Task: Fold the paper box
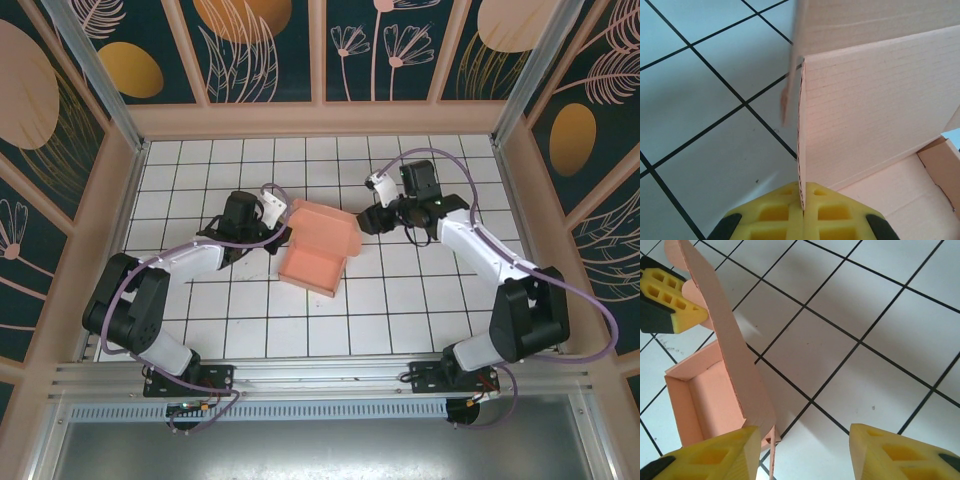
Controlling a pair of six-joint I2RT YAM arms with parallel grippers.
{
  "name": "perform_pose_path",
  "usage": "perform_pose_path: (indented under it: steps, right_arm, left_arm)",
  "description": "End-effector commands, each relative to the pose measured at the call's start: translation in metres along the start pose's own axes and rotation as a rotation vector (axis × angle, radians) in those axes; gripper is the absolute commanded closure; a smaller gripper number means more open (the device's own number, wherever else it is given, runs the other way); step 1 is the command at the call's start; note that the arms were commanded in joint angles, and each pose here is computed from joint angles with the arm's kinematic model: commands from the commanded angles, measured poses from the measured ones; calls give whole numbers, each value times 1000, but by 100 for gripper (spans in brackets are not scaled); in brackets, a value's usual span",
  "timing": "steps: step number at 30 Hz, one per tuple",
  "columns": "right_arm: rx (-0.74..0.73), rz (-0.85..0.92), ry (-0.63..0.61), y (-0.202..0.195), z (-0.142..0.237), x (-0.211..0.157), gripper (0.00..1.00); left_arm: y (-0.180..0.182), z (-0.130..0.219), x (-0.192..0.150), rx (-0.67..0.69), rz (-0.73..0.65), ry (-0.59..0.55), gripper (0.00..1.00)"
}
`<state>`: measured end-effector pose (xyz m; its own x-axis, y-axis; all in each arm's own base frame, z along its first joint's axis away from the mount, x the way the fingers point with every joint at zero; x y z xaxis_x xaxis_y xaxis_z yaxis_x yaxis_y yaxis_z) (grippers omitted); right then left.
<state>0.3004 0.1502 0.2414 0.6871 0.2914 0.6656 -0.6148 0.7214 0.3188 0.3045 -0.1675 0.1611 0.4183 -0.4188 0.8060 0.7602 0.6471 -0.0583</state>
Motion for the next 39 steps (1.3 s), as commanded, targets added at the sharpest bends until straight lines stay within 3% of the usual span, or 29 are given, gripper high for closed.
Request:
perform_pose_path:
  steps: [1,8,15,22,33,39]
  right_arm:
    - [67,43,24,4,-1,9,49]
    - [0,-17,-15,5,-3,17,29]
    - [-56,-77,-156,12,22,30,27]
    - [-113,-25,-18,26,-24,21,25]
    - [6,-63,80,0,-34,-3,65]
    - [67,-55,144,1,-41,-12,68]
  left_arm:
    - [2,2,5,8,-2,-31,100]
    - [3,6,5,41,48,-53,100]
    - [2,8,-1,71,85,-65,100]
    - [4,7,-1,82,104,-82,100]
    - [3,9,-3,99,97,-78,100]
    - [4,7,-3,94,96,-71,100]
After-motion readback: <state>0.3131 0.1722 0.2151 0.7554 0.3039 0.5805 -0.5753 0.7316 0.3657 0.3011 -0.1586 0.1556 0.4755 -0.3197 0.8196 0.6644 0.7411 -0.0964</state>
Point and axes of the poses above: each hand's point on the last joint's axis, 136 mm out from that joint toward the fingers, its own z axis back along the fingers, its own y axis along the line the jaws close on, x = y × z, the point moved 10 cm from there along z, back along the fingers, and after that the axes turned 9 degrees about -z, right-handed, at the moved point
